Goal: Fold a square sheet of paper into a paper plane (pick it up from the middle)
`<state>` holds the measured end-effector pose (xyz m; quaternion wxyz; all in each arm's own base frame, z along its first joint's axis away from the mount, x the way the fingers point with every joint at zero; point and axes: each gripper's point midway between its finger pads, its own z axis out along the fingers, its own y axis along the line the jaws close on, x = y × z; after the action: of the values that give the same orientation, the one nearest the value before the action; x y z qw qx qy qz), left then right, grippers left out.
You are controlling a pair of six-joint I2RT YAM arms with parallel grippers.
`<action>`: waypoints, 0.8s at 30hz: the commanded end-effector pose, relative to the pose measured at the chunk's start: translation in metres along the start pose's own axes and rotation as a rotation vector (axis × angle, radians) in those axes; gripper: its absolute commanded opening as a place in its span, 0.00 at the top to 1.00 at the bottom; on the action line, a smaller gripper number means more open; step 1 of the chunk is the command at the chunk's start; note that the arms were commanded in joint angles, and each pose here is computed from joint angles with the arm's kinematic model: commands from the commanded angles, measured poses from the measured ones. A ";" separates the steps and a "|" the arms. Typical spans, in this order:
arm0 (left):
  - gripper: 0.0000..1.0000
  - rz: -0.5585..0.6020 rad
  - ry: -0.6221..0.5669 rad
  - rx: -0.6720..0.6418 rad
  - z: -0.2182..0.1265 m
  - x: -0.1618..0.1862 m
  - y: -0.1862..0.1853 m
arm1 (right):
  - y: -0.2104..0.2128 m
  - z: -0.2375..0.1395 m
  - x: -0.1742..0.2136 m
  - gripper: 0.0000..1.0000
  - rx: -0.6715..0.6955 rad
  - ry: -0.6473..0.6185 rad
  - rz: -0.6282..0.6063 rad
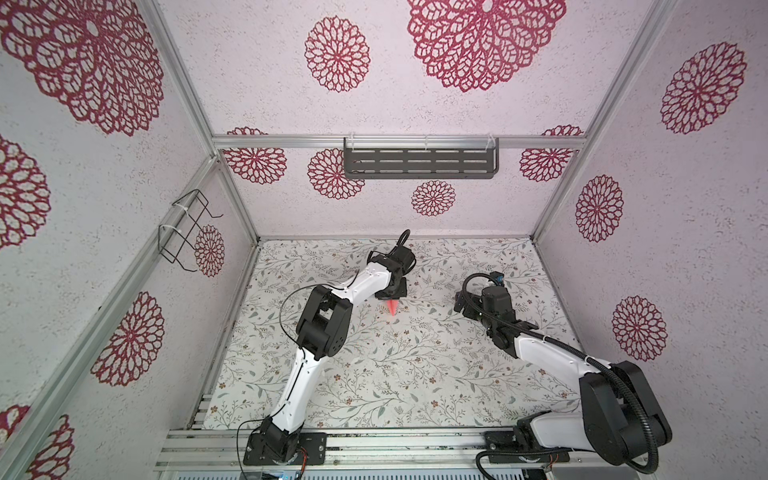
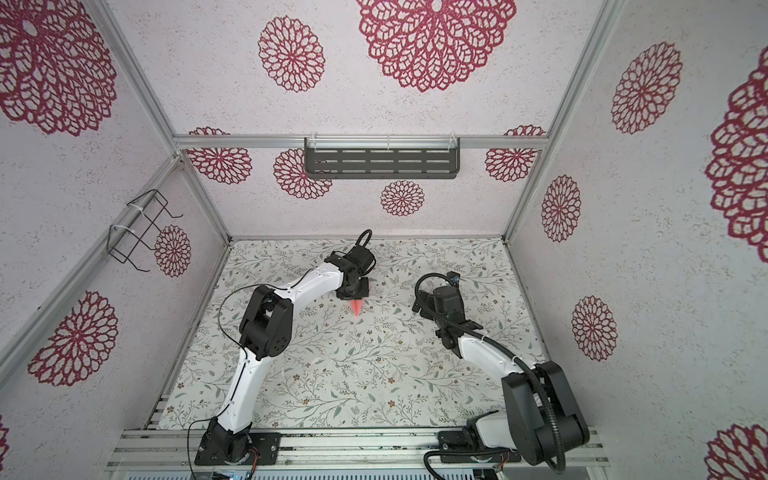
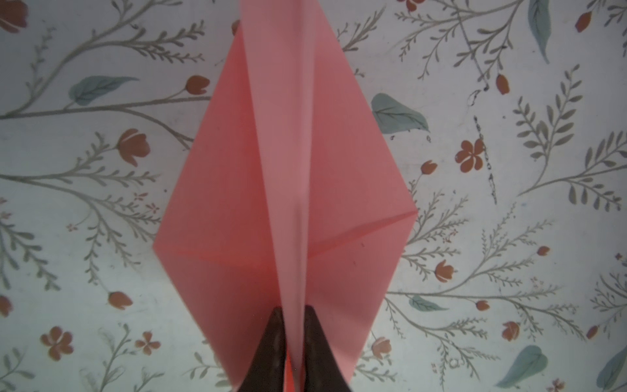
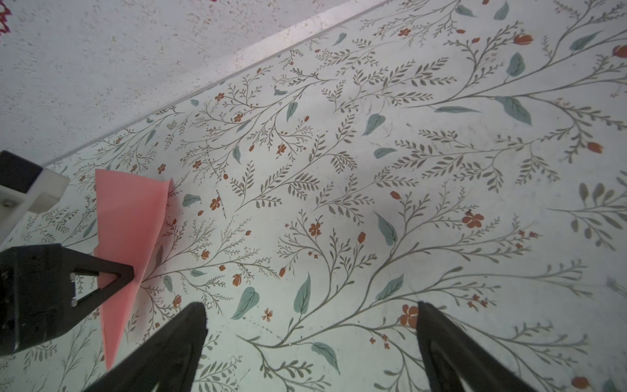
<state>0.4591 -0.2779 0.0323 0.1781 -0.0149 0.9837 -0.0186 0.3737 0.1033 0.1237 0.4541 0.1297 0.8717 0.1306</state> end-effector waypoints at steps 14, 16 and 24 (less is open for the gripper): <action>0.76 -0.010 0.062 -0.053 0.028 0.016 0.008 | 0.000 -0.009 -0.018 0.01 -0.009 -0.047 0.045; 0.76 -0.014 0.074 -0.056 0.032 0.020 0.009 | 0.002 -0.008 -0.019 0.01 -0.014 -0.045 0.048; 0.68 -0.022 0.007 -0.037 -0.003 -0.002 0.005 | 0.008 -0.009 -0.027 0.01 -0.025 -0.047 0.049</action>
<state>0.4560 -0.2763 0.0144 0.1579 -0.0202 0.9872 -0.0064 0.3735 0.0996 0.1289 0.4536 0.1420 0.8691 0.1370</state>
